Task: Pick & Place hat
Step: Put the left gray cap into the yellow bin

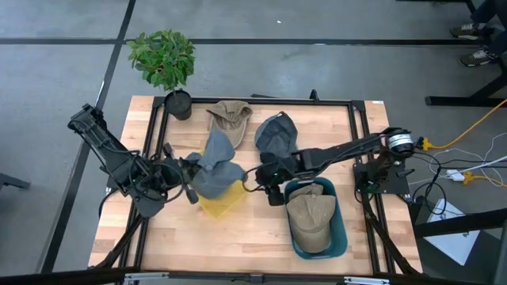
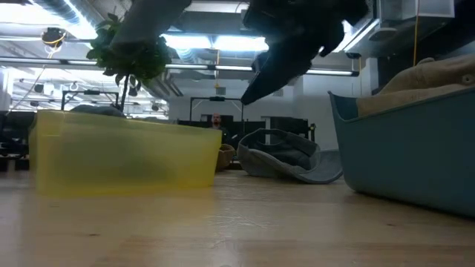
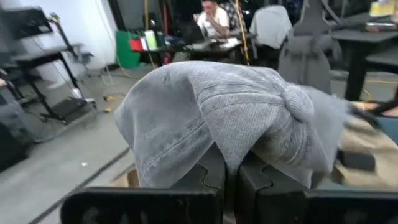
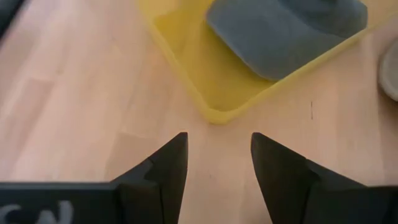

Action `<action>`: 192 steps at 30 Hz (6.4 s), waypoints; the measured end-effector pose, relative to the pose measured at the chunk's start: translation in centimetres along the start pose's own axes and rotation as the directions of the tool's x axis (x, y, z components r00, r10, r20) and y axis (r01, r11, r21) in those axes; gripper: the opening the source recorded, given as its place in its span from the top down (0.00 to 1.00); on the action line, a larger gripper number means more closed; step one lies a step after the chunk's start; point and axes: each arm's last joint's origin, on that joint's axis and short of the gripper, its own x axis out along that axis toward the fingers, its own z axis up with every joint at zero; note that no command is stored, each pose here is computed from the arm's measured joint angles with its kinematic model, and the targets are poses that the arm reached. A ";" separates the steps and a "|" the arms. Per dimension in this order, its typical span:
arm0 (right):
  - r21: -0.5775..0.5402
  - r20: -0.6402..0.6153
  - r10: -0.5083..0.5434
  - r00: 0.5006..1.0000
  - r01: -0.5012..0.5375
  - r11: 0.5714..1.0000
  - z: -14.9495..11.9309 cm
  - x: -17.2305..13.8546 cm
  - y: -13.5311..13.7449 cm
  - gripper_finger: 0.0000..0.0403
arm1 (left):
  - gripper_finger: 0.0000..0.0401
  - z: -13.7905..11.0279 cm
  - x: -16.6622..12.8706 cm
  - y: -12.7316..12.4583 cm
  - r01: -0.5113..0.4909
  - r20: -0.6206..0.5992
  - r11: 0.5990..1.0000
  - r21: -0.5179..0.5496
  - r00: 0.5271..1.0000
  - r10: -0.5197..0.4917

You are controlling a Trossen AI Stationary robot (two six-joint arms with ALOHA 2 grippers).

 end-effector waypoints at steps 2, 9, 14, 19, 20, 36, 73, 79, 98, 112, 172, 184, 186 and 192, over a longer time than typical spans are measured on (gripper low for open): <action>-0.017 -0.061 -0.013 0.998 0.012 1.000 0.6 0.8 0.2 0.57 | 0.99 0.3 0.0 -0.1 -0.024 0.023 1.000 0.006 0.999 0.024; -0.061 -0.254 -0.054 0.966 0.040 0.997 1.6 3.3 -0.1 0.62 | 0.99 1.6 -0.4 -0.3 -0.126 0.095 0.990 0.060 0.988 0.120; -0.082 -0.238 -0.060 0.969 0.042 0.996 2.1 3.7 -0.1 0.81 | 0.99 2.6 -1.1 -0.5 -0.186 0.120 0.972 0.146 0.978 0.170; -0.108 -0.231 -0.099 0.968 0.076 0.991 2.1 3.7 -0.3 0.98 | 0.99 3.8 -1.2 -0.2 -0.193 0.120 0.965 0.178 0.977 0.174; -0.107 -0.224 -0.101 0.969 0.078 0.991 2.2 3.8 -0.3 0.98 | 0.99 3.9 -1.2 -0.2 -0.194 0.119 0.964 0.184 0.977 0.174; -0.118 -0.053 0.100 0.994 -0.106 0.987 2.9 7.0 0.6 0.98 | 0.99 4.9 -1.1 0.0 -0.206 0.118 0.949 0.238 0.976 0.182; -0.195 0.169 0.369 0.914 -0.336 0.921 6.8 -0.6 2.6 0.95 | 0.99 2.6 -3.3 -2.4 0.692 0.002 0.716 -0.093 0.719 -0.695; -0.149 0.130 0.336 0.933 -0.316 0.937 6.4 -0.5 2.5 0.95 | 0.99 1.1 -1.8 -0.6 0.471 -0.303 0.797 -0.379 0.751 -0.587; -0.071 0.116 0.102 0.988 -0.094 0.993 6.3 -0.4 1.8 0.95 | 0.99 -2.1 -0.9 2.6 -0.480 -0.715 0.587 -0.652 0.647 -0.266; -0.068 0.098 0.080 0.992 -0.073 0.995 6.1 -0.3 1.5 0.95 | 0.99 -4.2 2.3 0.3 -0.618 -0.715 0.483 -0.620 0.699 -0.024; 0.194 0.461 -0.168 0.871 0.086 0.977 11.2 -3.7 1.6 0.74 | 0.61 -1.7 0.3 4.5 0.489 -0.723 0.844 0.218 0.662 -0.197; 0.449 0.475 -0.237 0.848 -0.002 0.893 10.6 1.8 -0.9 0.35 | 0.62 -1.7 0.3 4.6 0.540 -0.723 0.788 0.295 0.665 -0.186; 0.471 0.459 -0.279 0.843 0.035 0.882 10.6 2.3 -1.1 0.35 | 0.62 -1.7 0.3 4.6 0.540 -0.724 0.788 0.295 0.665 -0.185; 0.475 0.430 -0.307 0.849 0.077 0.877 10.9 3.9 -1.3 0.37 | 0.63 -1.7 0.3 4.6 0.540 -0.723 0.788 0.296 0.665 -0.185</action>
